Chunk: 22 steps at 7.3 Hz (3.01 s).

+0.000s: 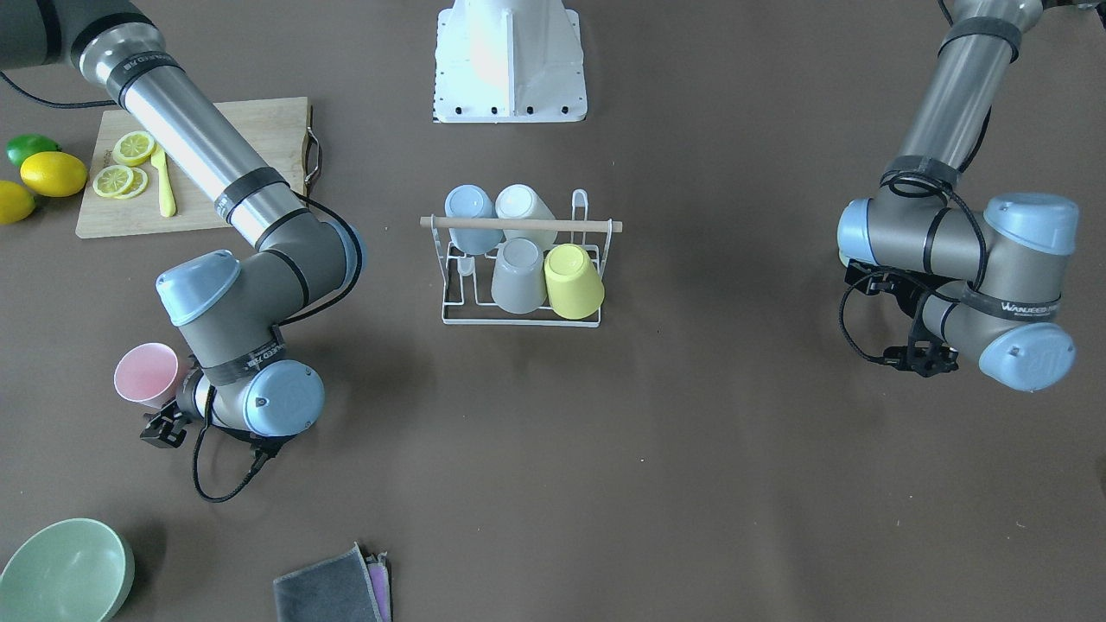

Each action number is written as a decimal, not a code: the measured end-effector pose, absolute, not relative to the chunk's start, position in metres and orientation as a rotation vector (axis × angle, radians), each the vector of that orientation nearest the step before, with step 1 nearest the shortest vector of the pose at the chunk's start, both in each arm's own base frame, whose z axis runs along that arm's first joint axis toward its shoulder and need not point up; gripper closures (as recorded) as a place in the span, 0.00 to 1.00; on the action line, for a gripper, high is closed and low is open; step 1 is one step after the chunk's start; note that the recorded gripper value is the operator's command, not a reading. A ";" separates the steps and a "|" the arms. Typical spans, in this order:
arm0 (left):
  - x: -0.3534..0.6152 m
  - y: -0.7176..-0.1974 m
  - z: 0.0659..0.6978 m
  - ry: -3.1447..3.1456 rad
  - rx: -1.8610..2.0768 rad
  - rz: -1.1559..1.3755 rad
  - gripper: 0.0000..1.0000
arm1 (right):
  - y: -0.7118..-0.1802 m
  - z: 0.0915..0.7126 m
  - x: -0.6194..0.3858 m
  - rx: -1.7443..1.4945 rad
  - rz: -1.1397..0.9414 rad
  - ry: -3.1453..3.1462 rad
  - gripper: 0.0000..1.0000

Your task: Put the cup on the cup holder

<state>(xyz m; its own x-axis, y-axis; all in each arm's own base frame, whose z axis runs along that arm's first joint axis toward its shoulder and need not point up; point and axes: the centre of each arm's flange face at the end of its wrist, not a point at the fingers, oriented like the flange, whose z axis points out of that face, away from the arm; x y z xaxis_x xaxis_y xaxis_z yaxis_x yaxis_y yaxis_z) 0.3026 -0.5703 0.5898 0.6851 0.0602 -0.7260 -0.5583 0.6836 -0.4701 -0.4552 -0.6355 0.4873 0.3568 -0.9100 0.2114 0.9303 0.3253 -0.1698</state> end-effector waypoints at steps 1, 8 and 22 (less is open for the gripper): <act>0.303 -0.570 0.591 0.746 -0.753 0.377 0.02 | -0.637 0.487 -0.453 -0.280 -1.211 -0.083 0.00; 0.317 -0.562 0.602 0.727 -0.804 0.369 0.02 | -0.640 0.492 -0.438 -0.279 -1.211 -0.089 0.00; 0.324 -0.545 0.618 0.716 -0.884 0.342 0.02 | -0.615 0.378 -0.220 -0.019 -0.999 -0.420 1.00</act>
